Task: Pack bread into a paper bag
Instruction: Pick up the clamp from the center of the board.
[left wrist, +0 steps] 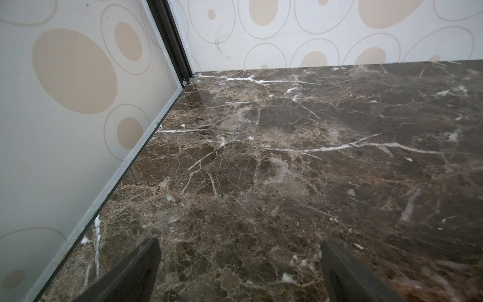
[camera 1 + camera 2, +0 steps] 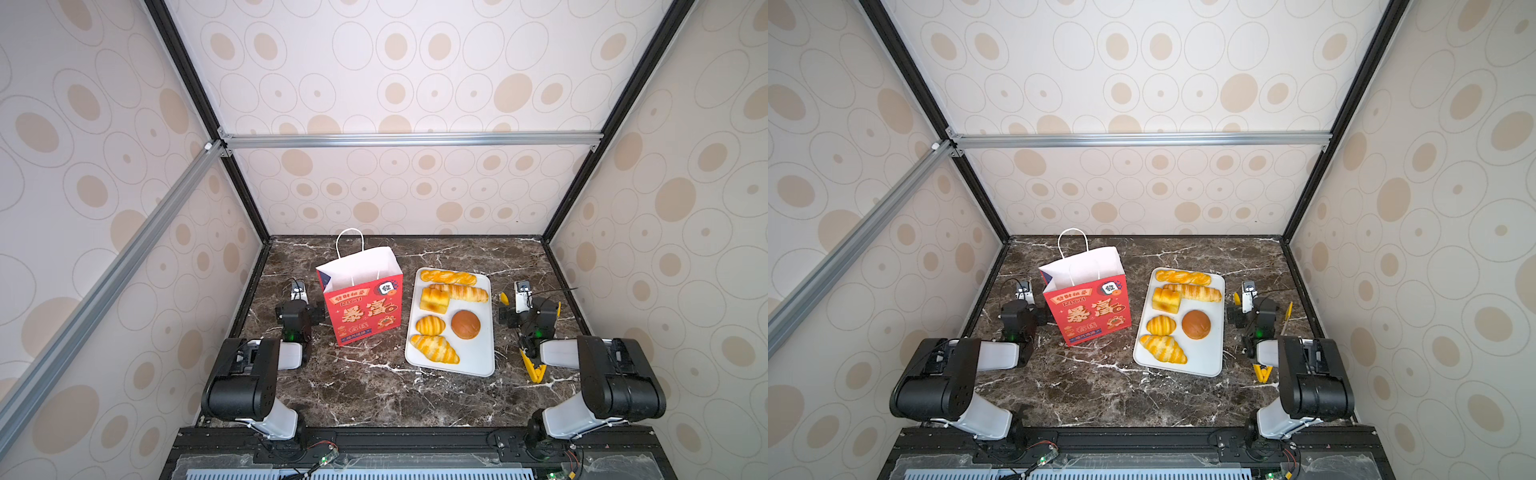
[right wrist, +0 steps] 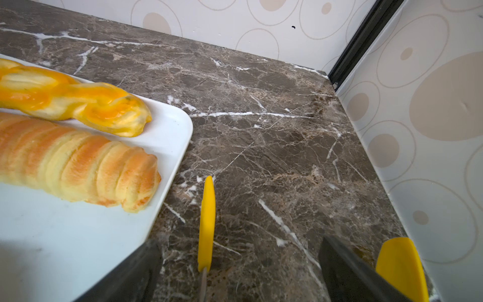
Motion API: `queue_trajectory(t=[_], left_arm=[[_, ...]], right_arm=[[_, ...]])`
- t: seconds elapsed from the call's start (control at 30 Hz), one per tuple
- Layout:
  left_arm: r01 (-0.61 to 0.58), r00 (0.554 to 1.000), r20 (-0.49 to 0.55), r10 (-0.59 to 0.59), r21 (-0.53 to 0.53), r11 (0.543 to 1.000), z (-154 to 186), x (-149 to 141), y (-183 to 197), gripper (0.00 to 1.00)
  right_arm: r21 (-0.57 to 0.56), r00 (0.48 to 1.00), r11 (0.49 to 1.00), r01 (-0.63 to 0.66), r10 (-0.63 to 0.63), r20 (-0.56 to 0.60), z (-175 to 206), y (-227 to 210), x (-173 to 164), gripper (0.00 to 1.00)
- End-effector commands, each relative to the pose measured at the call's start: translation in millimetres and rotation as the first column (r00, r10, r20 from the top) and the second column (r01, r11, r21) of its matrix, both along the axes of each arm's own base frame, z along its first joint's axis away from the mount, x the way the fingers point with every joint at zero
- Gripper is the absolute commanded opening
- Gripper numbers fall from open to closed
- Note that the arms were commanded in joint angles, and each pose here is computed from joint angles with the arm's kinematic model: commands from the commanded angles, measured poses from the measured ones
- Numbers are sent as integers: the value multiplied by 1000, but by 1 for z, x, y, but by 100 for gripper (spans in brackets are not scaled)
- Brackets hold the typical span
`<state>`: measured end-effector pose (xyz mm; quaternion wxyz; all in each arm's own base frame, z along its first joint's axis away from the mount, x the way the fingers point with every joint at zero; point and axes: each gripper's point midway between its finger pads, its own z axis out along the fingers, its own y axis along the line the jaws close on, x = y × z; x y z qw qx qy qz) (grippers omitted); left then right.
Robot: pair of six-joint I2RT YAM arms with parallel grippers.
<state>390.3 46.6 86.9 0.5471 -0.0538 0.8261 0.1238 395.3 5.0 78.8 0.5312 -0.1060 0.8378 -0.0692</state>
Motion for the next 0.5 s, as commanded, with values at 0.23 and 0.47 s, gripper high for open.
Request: queue_trajectory(t=[0.23, 0.47], left_arm=[[-5, 1000, 27, 6, -10, 1000, 10, 8, 2, 99], [-2, 1000, 27, 2, -6, 1000, 10, 8, 2, 99]], right_arm=[[10, 1000, 1000, -11, 11, 4, 3, 2, 3, 100], [8, 1000, 1000, -14, 14, 0, 3, 2, 4, 100]])
